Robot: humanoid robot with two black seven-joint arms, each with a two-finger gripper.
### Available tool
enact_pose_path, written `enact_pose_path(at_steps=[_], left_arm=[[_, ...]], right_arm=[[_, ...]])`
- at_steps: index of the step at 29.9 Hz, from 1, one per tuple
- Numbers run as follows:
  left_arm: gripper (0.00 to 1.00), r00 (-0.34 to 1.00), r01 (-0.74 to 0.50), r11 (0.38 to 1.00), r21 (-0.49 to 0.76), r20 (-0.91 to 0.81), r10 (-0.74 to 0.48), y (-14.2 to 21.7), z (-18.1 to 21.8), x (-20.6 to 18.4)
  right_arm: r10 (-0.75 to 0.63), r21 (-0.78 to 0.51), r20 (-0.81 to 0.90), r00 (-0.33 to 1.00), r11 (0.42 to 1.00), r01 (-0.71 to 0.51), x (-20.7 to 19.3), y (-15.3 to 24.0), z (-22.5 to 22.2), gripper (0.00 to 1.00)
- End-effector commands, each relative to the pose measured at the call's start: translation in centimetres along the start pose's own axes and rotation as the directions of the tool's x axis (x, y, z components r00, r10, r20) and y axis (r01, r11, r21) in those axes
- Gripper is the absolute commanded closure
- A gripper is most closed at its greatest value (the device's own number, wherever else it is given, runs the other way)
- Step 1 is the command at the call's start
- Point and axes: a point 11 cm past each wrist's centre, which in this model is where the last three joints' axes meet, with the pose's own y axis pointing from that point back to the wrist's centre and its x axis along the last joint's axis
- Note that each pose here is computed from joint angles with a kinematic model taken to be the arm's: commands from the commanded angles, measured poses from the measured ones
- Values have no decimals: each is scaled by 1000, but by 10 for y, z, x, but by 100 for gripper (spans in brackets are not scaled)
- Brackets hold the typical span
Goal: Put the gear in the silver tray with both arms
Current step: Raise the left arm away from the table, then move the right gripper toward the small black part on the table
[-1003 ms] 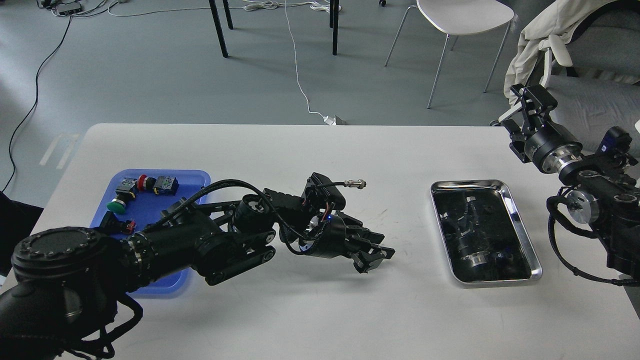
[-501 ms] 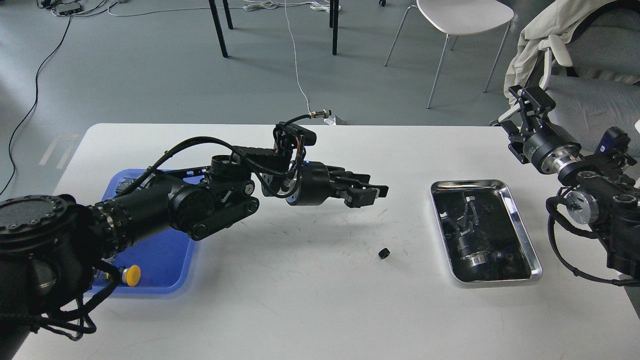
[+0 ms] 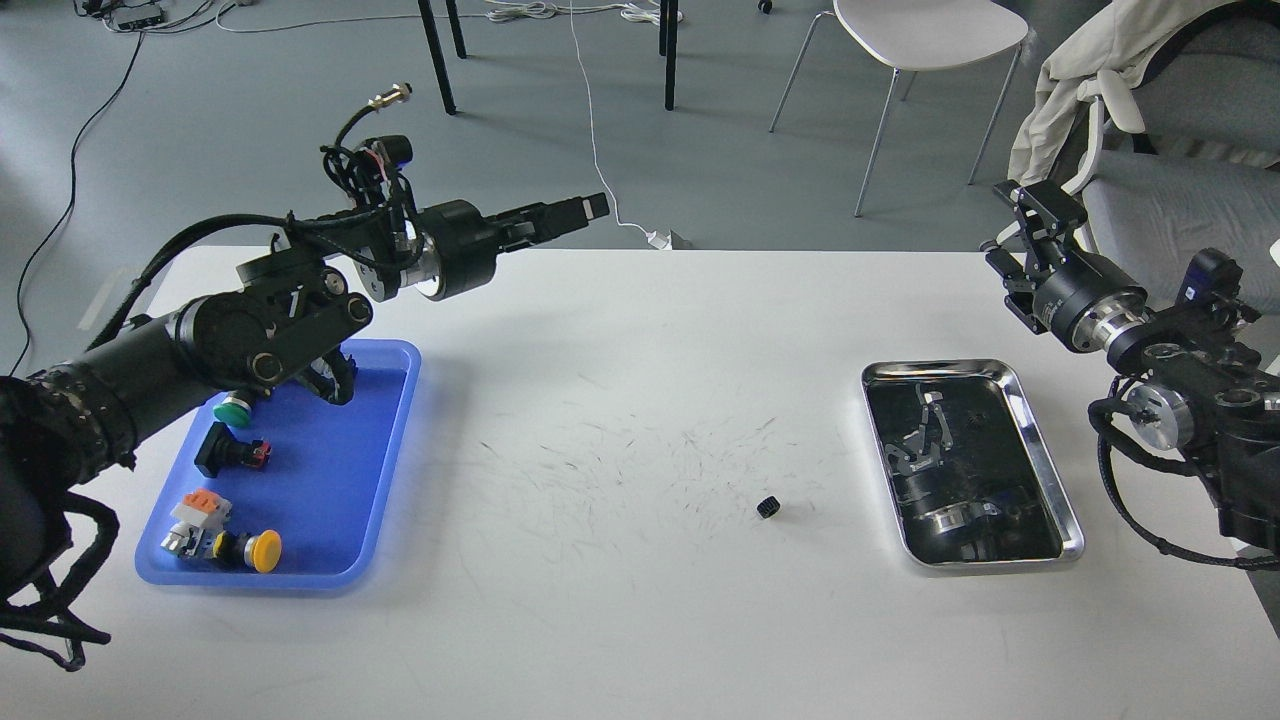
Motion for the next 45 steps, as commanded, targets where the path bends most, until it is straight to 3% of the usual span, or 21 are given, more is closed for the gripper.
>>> enact_pose_path(at_steps=[1, 12, 19, 23, 29, 37, 45], left_arm=[[17, 986, -126, 989, 77, -102, 133, 18, -29, 28], [13, 915, -293, 934, 205, -224, 336, 54, -75, 56], [11, 726, -437, 879, 192, -501, 471, 69, -80, 77], [9, 694, -404, 897, 179, -579, 428, 73, -87, 65], [9, 653, -395, 895, 206, -622, 432, 95, -108, 57], [8, 623, -380, 894, 236, -649, 436, 132, -132, 55], [8, 624, -371, 891, 261, -640, 448, 141, -141, 50]], right_arm=[[-45, -22, -67, 997, 999, 44, -5, -4, -4, 8], [-179, -29, -207, 962, 984, 177, -42, -29, -34, 8], [-277, -27, -245, 929, 960, 279, -67, -32, -48, 8], [-336, -41, -328, 883, 939, 342, -78, -34, -59, 8], [-450, -117, -514, 730, 880, 460, -101, -32, -69, 8], [-511, -205, -675, 533, 823, 529, -117, -32, -81, 8], [-577, -375, -792, 199, 717, 588, -140, -19, -67, 8]])
